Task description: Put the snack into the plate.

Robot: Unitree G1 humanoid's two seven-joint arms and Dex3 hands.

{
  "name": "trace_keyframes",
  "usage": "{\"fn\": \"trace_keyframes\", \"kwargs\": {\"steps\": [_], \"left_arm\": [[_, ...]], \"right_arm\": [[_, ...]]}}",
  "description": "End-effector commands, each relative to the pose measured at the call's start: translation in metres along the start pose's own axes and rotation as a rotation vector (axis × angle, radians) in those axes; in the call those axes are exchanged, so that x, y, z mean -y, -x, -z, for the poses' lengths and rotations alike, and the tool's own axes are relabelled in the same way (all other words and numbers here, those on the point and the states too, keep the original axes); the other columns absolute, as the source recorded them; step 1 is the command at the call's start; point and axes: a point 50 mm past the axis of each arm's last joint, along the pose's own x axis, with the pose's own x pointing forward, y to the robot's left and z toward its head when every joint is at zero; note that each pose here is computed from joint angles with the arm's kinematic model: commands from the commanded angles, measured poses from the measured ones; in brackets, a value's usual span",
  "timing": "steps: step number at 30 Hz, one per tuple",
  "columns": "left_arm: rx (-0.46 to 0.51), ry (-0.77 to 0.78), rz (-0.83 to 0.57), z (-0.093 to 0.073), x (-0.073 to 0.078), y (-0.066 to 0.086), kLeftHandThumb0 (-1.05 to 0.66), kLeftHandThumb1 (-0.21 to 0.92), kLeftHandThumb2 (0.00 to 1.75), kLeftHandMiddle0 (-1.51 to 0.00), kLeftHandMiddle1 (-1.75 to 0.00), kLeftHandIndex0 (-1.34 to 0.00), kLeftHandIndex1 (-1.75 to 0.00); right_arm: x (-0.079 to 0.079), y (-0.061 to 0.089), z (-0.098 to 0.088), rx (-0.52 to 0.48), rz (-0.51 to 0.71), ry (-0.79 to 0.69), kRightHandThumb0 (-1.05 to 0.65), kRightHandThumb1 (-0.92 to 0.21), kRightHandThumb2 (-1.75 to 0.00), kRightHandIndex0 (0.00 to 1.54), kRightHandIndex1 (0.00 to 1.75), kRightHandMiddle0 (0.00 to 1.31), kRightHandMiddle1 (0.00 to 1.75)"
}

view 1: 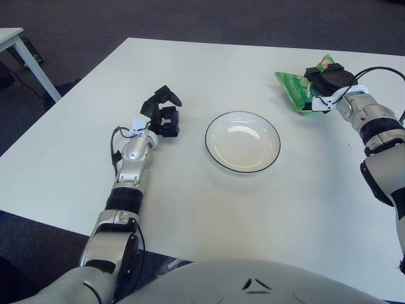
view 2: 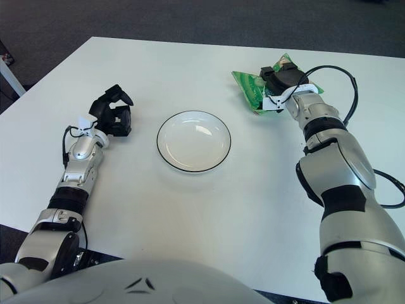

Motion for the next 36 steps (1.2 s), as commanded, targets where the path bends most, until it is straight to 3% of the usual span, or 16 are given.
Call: {"fn": "trace_keyframes", "kwargs": {"steps": [1, 8, 15, 25, 36], "left_arm": [[-0.243, 0.112, -0.025, 0.058, 0.034, 0.053, -0.49, 0.28, 1.36, -1.23, -1.75, -0.64, -1.75], [-0.248, 0.084, -0.013, 0.059, 0.033, 0.05, -0.49, 0.28, 1.36, -1.23, -1.75, -0.64, -1.75], [-0.239, 0.068, -0.008, 0.059, 0.031, 0.049, -0.49, 0.3, 1.34, -1.23, -1.75, -0.63, -1.75], [-0.236, 0.08, 0.001, 0.06, 0.027, 0.049, -0.48, 0.32, 1.31, -1.24, -1.75, -0.61, -1.75], [-0.228, 0.101, 0.008, 0.06, 0.025, 0.05, -0.47, 0.33, 1.3, -1.23, -1.75, -0.6, -1.75]], "right_arm": [[-0.026, 0.01, 0.004, -0.055, -0.042, -0.082, -0.01, -0.04, -1.5, 0.87, 1.33, 0.73, 1.74], [0.011, 0.003, 0.006, -0.014, 0.128, -0.204, 0.0, -0.03, -1.56, 0.89, 1.47, 0.66, 1.75], [0.03, 0.002, 0.007, 0.024, 0.225, -0.234, 0.0, -0.04, -1.56, 0.89, 1.52, 0.62, 1.75], [0.069, 0.004, -0.001, 0.158, 0.413, -0.252, 0.0, -0.02, -1.64, 0.84, 1.67, 0.62, 1.75], [0.114, 0.012, -0.014, 0.252, 0.591, -0.264, 0.0, 0.04, -1.71, 0.89, 1.69, 0.66, 1.75]]}}
